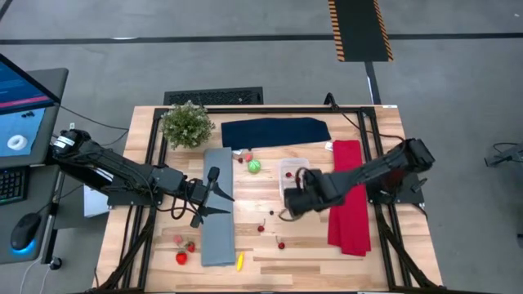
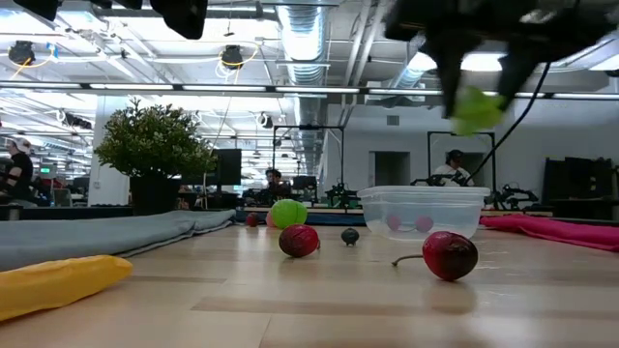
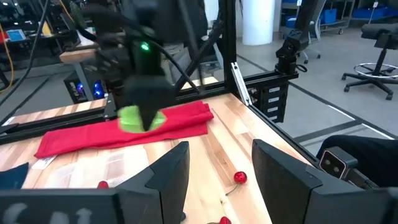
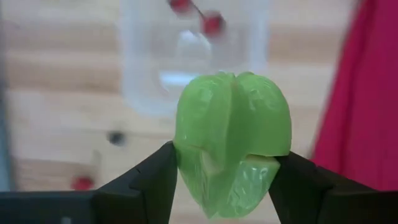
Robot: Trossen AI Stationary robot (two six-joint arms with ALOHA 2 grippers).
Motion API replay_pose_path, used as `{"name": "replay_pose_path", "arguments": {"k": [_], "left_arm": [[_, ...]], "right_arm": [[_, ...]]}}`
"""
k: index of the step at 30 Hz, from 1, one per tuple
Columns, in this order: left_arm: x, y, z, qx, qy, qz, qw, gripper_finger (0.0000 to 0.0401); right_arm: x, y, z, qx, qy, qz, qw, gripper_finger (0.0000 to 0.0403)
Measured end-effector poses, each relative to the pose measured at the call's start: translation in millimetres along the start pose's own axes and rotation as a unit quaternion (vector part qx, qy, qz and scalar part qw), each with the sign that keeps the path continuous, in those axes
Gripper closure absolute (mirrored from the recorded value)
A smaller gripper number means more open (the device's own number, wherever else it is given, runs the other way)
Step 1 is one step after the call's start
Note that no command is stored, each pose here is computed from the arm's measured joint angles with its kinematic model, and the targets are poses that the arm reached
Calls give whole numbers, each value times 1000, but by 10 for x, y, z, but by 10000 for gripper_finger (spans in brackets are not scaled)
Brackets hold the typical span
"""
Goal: Pick and placing Produce into tupperware
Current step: Put the green starfruit into the transparent bin
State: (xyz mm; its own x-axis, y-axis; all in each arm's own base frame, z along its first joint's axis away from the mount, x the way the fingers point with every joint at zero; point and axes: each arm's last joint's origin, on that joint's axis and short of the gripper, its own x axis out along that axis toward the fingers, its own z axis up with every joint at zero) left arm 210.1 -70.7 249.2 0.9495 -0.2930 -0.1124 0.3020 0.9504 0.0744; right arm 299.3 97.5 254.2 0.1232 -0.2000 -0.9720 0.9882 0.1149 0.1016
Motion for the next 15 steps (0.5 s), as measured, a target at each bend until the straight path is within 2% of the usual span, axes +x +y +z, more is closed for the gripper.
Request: {"name": "replay_pose_path", "arguments": {"k": [10, 15], "left_arm": [[-2, -33, 3, -43, -2, -55, 998, 234], [-7, -57, 23, -73, -10, -100, 992, 234]], "right_arm": [[51, 118, 646, -83, -43, -3, 996, 179], [96, 136, 865, -117, -53, -3, 992, 164]]}}
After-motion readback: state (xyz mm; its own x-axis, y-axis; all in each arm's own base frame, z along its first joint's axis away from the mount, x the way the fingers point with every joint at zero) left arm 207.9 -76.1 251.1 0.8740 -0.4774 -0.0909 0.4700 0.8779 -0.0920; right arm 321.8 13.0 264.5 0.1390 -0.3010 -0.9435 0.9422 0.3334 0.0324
